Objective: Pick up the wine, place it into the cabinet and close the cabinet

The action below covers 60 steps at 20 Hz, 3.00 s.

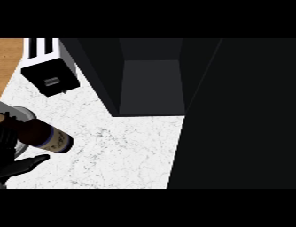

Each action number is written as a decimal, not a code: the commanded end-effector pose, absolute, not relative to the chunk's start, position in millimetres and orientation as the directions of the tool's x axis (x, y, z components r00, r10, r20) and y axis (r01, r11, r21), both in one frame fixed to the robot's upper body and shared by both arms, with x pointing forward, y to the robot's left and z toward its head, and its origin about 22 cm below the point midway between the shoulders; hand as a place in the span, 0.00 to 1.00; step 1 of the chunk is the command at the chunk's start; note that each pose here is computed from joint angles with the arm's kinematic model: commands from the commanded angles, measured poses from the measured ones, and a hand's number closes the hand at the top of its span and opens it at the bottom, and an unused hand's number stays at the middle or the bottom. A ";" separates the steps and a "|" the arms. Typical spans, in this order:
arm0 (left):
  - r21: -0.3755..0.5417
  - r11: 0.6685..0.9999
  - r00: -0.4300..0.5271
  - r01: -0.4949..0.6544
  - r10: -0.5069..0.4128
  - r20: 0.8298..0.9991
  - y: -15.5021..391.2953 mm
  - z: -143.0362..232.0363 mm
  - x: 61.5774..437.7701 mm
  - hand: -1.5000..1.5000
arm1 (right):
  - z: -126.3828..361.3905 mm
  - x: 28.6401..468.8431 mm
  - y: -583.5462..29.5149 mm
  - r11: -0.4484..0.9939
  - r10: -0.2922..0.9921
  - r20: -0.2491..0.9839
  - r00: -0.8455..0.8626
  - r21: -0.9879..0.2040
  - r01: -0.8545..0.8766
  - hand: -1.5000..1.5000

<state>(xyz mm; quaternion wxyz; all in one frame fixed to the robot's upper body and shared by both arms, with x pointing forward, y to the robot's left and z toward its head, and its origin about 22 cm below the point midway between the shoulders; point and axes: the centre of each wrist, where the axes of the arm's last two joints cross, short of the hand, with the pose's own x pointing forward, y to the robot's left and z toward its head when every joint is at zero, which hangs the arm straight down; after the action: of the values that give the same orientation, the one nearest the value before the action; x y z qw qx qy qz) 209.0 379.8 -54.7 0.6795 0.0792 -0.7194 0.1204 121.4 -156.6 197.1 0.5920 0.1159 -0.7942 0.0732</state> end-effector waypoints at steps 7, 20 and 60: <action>-0.189 0.961 -0.015 -0.202 0.190 0.982 383.6 -90.2 212.3 0.00 | 218.7 83.0 -174.6 0.970 -0.100 0.929 -0.356 0.011 -0.244 0.00; -0.218 0.959 -0.071 -0.181 0.208 0.976 364.8 -120.7 220.4 0.00 | 211.8 89.6 -174.4 0.969 -0.082 0.927 -0.365 -0.011 -0.245 0.00; -0.207 0.933 -0.156 0.296 0.261 0.953 213.5 -88.5 220.9 1.00 | 202.2 76.7 -178.4 0.974 -0.111 0.924 -0.365 0.029 -0.223 0.00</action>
<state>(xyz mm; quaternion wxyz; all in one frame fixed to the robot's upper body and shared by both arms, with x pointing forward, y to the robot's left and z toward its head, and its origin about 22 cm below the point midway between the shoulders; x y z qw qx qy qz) 222.0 235.4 -95.1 0.6301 -0.1688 -0.7579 -0.0090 111.6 -168.3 177.4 0.5814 0.0692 -0.8071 0.0758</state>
